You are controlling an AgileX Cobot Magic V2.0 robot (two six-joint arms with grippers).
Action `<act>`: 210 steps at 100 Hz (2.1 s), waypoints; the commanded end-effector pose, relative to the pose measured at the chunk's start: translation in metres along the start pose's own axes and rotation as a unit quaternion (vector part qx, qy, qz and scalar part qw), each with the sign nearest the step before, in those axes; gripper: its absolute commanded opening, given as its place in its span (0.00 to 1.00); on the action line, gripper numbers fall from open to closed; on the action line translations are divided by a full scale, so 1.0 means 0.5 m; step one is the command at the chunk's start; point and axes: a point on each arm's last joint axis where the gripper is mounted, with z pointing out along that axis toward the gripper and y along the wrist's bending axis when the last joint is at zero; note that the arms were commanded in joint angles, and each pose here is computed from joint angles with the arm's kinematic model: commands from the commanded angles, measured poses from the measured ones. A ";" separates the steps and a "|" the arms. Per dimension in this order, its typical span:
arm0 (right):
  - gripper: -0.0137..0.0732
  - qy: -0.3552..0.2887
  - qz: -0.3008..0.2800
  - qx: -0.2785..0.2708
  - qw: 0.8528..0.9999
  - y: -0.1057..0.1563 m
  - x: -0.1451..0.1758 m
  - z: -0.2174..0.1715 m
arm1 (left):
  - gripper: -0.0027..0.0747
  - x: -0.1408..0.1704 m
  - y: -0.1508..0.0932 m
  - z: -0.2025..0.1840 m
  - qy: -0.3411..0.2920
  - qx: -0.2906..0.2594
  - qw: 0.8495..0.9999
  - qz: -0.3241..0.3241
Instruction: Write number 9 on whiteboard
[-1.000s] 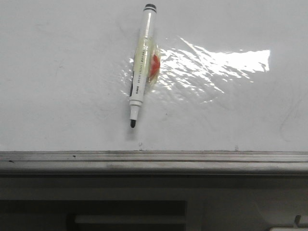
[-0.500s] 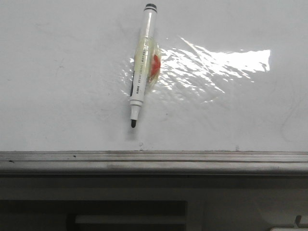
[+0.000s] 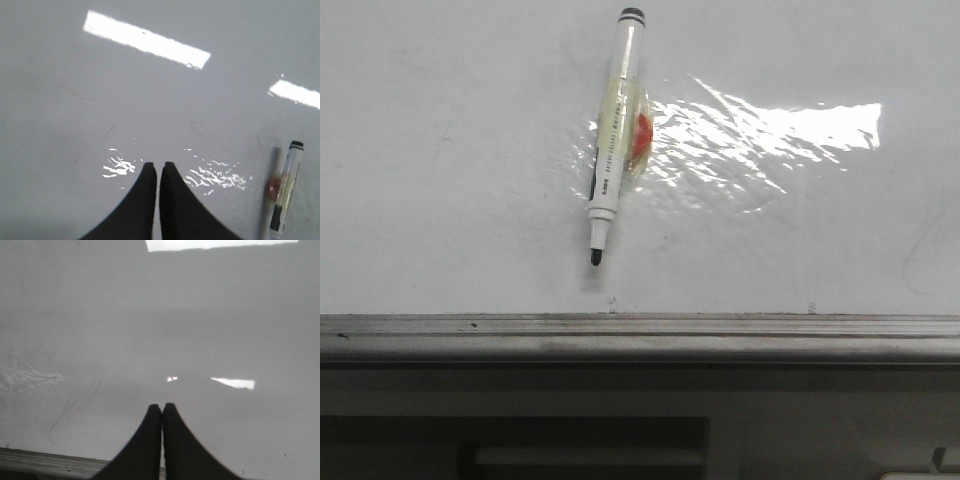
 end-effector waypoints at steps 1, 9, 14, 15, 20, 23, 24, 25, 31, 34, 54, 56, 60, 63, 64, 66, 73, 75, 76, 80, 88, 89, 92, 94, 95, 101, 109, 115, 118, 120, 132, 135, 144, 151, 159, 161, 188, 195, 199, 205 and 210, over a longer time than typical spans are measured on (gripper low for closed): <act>0.12 -0.025 -0.013 0.010 1.000 -0.002 -0.047 -0.005 | 0.01 -0.049 -0.017 0.019 0.017 0.012 1.000 0.023; 0.21 -0.016 -0.013 0.009 1.000 -0.002 -0.055 -0.004 | 0.09 -0.062 -0.026 0.037 0.051 0.030 0.998 0.035; 0.30 -0.015 -0.014 0.004 1.000 -0.001 -0.057 -0.004 | 0.20 -0.062 -0.029 0.051 0.082 0.045 0.994 0.063; 0.33 -0.016 -0.014 0.004 1.000 -0.001 -0.057 -0.005 | 0.22 -0.060 -0.029 0.055 0.091 0.049 0.992 0.071; 0.44 -0.015 -0.015 0.001 1.000 0.000 -0.057 -0.005 | 0.36 -0.054 -0.032 0.070 0.125 0.070 0.985 0.097; 0.50 -0.013 -0.015 -0.001 1.000 0.000 -0.056 -0.004 | 0.45 -0.049 -0.036 0.078 0.142 0.085 0.981 0.104; 0.53 -0.011 -0.016 -0.002 1.000 0.000 -0.056 -0.004 | 0.47 -0.047 -0.036 0.083 0.150 0.090 0.979 0.107; 0.54 -0.011 -0.016 -0.002 1.000 0.000 -0.056 -0.004 | 0.49 -0.045 -0.037 0.085 0.154 0.093 0.978 0.108; 0.63 -0.007 -0.018 -0.012 1.000 0.002 -0.054 -0.004 | 0.60 -0.034 -0.049 0.102 0.178 0.130 0.969 0.109; 0.64 -0.006 -0.020 -0.016 1.000 0.003 -0.054 -0.004 | 0.61 -0.030 -0.057 0.108 0.186 0.149 0.965 0.108; 0.64 -0.006 -0.037 -0.020 0.999 0.003 -0.054 -0.004 | 0.53 -0.015 -0.116 0.144 0.201 0.220 0.944 0.139; 0.64 -0.006 -0.037 -0.020 0.999 0.003 -0.054 -0.004 | 0.53 -0.015 -0.123 0.148 0.197 0.224 0.944 0.143; 0.64 -0.006 -0.039 -0.019 0.999 0.002 -0.054 -0.004 | 0.53 -0.016 -0.133 0.159 0.189 0.220 0.947 0.140; 0.64 -0.005 -0.039 -0.019 0.999 0.002 -0.054 -0.004 | 0.53 -0.013 -0.144 0.165 0.187 0.221 0.948 0.133; 0.64 -0.004 -0.039 -0.019 0.999 0.002 -0.053 -0.004 | 0.53 -0.012 -0.145 0.170 0.186 0.216 0.950 0.127; 0.64 -0.004 -0.039 -0.019 0.999 0.002 -0.053 -0.004 | 0.53 -0.012 -0.153 0.173 0.182 0.216 0.951 0.123; 0.64 0.001 -0.039 -0.019 0.999 0.002 -0.052 -0.003 | 0.53 0.003 -0.176 0.193 0.186 0.217 0.951 0.117; 0.64 0.003 -0.039 -0.019 0.999 0.003 -0.051 -0.003 | 0.53 0.008 -0.184 0.198 0.188 0.219 0.951 0.115; 0.64 0.004 -0.039 -0.019 0.999 0.003 -0.051 -0.003 | 0.53 0.013 -0.185 0.203 0.192 0.218 0.950 0.115; 0.64 0.006 -0.039 -0.019 0.999 0.003 -0.050 -0.003 | 0.53 0.024 -0.199 0.211 0.194 0.220 0.949 0.114; 0.64 0.013 -0.039 -0.019 0.999 0.003 -0.047 -0.003 | 0.53 0.053 -0.218 0.234 0.206 0.217 0.947 0.119; 0.64 0.014 -0.039 -0.019 0.999 0.003 -0.047 -0.003 | 0.53 0.056 -0.221 0.235 0.208 0.218 0.946 0.117; 0.64 0.016 -0.039 -0.020 0.999 0.003 -0.046 -0.003 | 0.53 0.066 -0.224 0.246 0.209 0.208 0.949 0.108; 0.64 0.016 -0.039 -0.020 0.999 0.003 -0.046 -0.003 | 0.53 0.069 -0.226 0.249 0.210 0.203 0.952 0.096; 0.64 0.017 -0.039 -0.020 0.999 0.003 -0.046 -0.003 | 0.53 0.073 -0.226 0.253 0.213 0.199 0.952 0.092; 0.64 0.021 -0.039 -0.020 0.999 0.003 -0.044 -0.003 | 0.53 0.082 -0.225 0.269 0.211 0.176 0.960 0.061; 0.64 0.022 -0.039 -0.020 0.999 0.003 -0.044 -0.003 | 0.53 0.091 -0.222 0.284 0.211 0.158 0.963 0.053; 0.64 0.022 -0.039 -0.020 0.999 0.003 -0.044 -0.003 | 0.53 0.098 -0.221 0.290 0.215 0.153 0.963 0.055; 0.64 0.022 -0.039 -0.020 0.999 0.003 -0.044 -0.003 | 0.53 0.101 -0.220 0.293 0.218 0.152 0.962 0.055; 0.64 0.022 -0.039 -0.020 0.999 0.003 -0.044 -0.003 | 0.53 0.103 -0.220 0.294 0.220 0.151 0.962 0.056; 0.64 0.022 -0.039 -0.020 0.999 0.003 -0.044 -0.003 | 0.47 0.116 -0.218 0.303 0.229 0.143 0.961 0.060; 0.64 0.022 -0.039 -0.020 0.999 0.003 -0.044 -0.003 | 0.43 0.117 -0.217 0.306 0.228 0.140 0.962 0.061; 0.64 0.022 -0.039 -0.020 0.999 0.003 -0.044 -0.003 | 0.29 0.124 -0.215 0.313 0.229 0.133 0.962 0.063; 0.64 0.022 -0.039 -0.020 0.999 0.003 -0.044 -0.003 | 0.17 0.127 -0.213 0.317 0.227 0.127 0.963 0.064; 0.64 0.022 -0.039 -0.020 0.999 0.003 -0.044 -0.003 | 0.04 0.127 -0.213 0.317 0.227 0.128 0.963 0.065; 0.64 0.021 -0.038 -0.021 0.999 0.003 -0.045 -0.003 | 0.01 0.126 -0.213 0.317 0.227 0.128 0.963 0.065; 0.64 0.030 -0.058 -0.105 0.992 0.029 -0.042 -0.002 | 0.01 0.112 -0.230 0.262 0.264 0.219 0.929 0.137; 0.64 0.044 -0.074 -0.167 0.982 0.050 -0.040 0.003 | 0.01 0.103 -0.231 0.237 0.263 0.254 0.915 0.172; 0.64 0.049 -0.073 -0.205 0.975 0.063 -0.040 0.006 | 0.01 0.101 -0.229 0.224 0.260 0.270 0.906 0.196; 0.64 0.055 -0.086 -0.255 0.962 0.081 -0.042 0.012 | 0.01 0.093 -0.228 0.202 0.248 0.298 0.893 0.231; 0.64 0.053 -0.086 -0.297 0.950 0.096 -0.045 0.015 | 0.01 0.089 -0.228 0.184 0.243 0.324 0.877 0.259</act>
